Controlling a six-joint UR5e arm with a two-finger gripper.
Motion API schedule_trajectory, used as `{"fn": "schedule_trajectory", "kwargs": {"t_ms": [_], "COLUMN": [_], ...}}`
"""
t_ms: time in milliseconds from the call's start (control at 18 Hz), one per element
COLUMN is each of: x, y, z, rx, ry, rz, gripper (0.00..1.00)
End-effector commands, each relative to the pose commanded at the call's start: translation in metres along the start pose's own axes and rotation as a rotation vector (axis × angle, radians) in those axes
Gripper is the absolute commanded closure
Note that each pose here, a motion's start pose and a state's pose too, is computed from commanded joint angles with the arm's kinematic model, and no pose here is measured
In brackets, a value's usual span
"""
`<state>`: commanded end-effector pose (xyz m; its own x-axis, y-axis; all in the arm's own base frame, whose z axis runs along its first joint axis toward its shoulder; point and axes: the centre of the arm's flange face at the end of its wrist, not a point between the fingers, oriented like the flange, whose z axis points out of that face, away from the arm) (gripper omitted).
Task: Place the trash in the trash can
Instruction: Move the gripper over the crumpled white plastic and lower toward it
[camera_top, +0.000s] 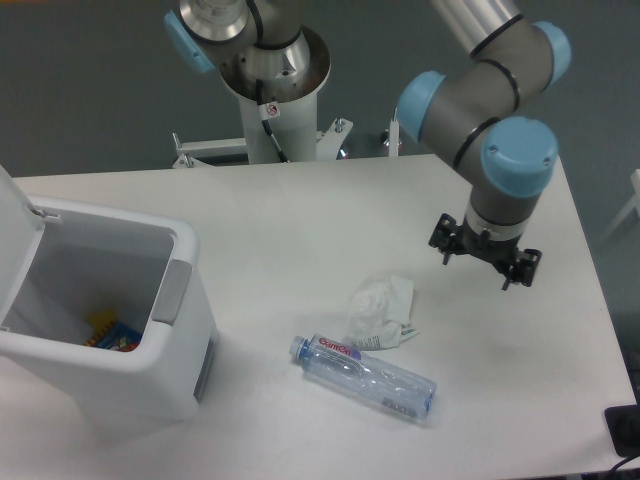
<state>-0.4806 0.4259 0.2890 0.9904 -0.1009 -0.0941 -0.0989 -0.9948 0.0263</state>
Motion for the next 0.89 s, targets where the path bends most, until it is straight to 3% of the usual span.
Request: {"fn": "schedule_trajectory", "kwargs": {"t_ms": [389, 722, 889], "x": [0.067, 0.075, 0.074], "y": [-0.026, -0.036, -0.036], "z": [0.041, 0.047, 0.05], "rx": [-0.035, -0.04, -0.041], "ry": [0.065, 0.072, 0.067], "rz": [0.071, 0.018, 0.015], "gripper": [0.0, 0.0, 0.11]}}
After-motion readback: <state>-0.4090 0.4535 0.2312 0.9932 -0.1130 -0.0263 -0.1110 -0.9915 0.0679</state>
